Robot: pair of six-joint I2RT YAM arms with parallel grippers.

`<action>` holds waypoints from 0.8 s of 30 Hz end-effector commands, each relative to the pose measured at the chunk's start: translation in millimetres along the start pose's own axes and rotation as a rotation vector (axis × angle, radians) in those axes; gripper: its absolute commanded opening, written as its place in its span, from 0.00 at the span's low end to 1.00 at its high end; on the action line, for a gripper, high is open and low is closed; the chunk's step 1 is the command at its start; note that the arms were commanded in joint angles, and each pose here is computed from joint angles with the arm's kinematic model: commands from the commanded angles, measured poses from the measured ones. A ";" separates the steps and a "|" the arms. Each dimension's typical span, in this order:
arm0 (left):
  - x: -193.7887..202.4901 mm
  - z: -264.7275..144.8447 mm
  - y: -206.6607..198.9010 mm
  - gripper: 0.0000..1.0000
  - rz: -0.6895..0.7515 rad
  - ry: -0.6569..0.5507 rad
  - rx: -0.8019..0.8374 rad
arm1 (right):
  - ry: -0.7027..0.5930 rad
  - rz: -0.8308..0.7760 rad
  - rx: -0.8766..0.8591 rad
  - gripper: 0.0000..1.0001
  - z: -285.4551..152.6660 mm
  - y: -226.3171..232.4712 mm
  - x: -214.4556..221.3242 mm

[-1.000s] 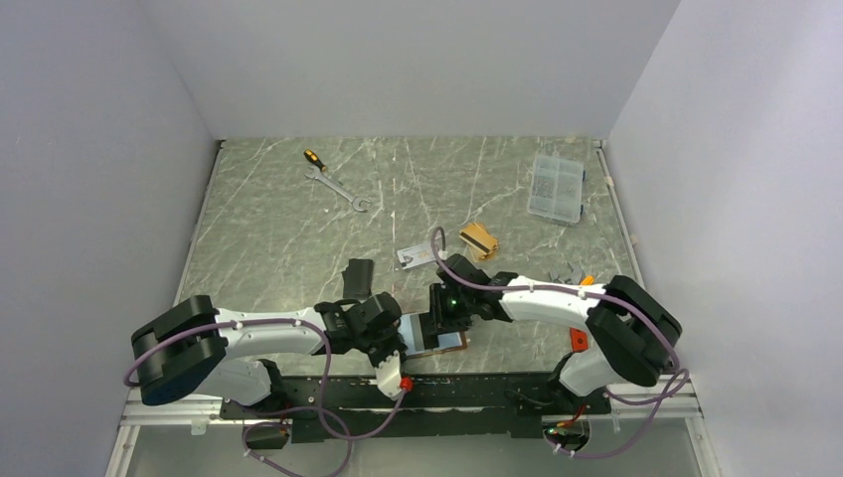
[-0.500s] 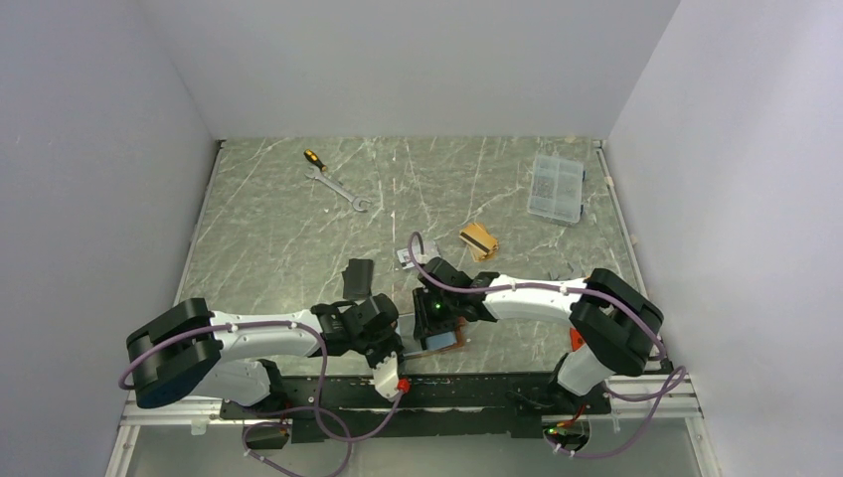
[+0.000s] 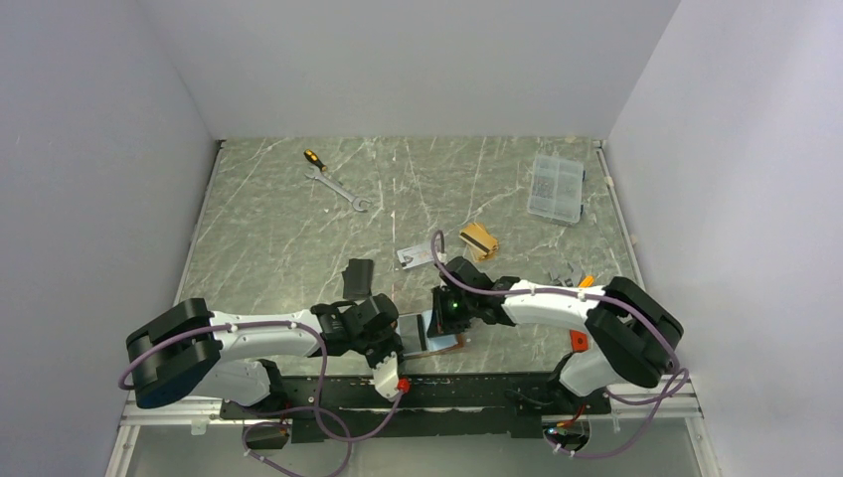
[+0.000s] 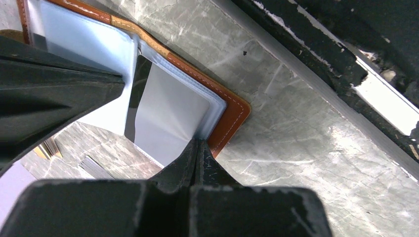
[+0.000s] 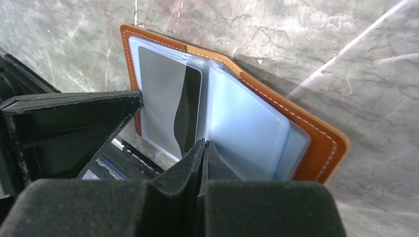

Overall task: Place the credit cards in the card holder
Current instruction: Insert the credit card into the card holder.

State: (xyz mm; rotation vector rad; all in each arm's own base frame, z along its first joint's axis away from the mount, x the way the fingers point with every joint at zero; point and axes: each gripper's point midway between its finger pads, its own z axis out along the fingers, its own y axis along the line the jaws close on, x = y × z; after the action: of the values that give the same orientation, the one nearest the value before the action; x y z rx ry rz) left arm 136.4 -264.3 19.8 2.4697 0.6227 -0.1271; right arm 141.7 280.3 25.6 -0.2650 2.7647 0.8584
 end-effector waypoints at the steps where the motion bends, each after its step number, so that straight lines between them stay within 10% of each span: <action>1: 3.0 -0.4 -33.9 0.00 -0.040 0.009 0.123 | 0.001 -0.015 -0.030 0.00 10.0 13.4 -5.9; 24: 8.7 -5.8 -22.5 0.00 -0.036 0.020 0.128 | 0.044 -0.083 0.151 0.00 -5.4 3.1 8.4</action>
State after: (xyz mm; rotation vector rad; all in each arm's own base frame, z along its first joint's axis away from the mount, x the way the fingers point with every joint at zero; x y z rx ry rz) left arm 140.7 -254.5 20.3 2.5225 0.6774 -0.1310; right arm 129.8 289.3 19.1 -0.3859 2.8236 0.7052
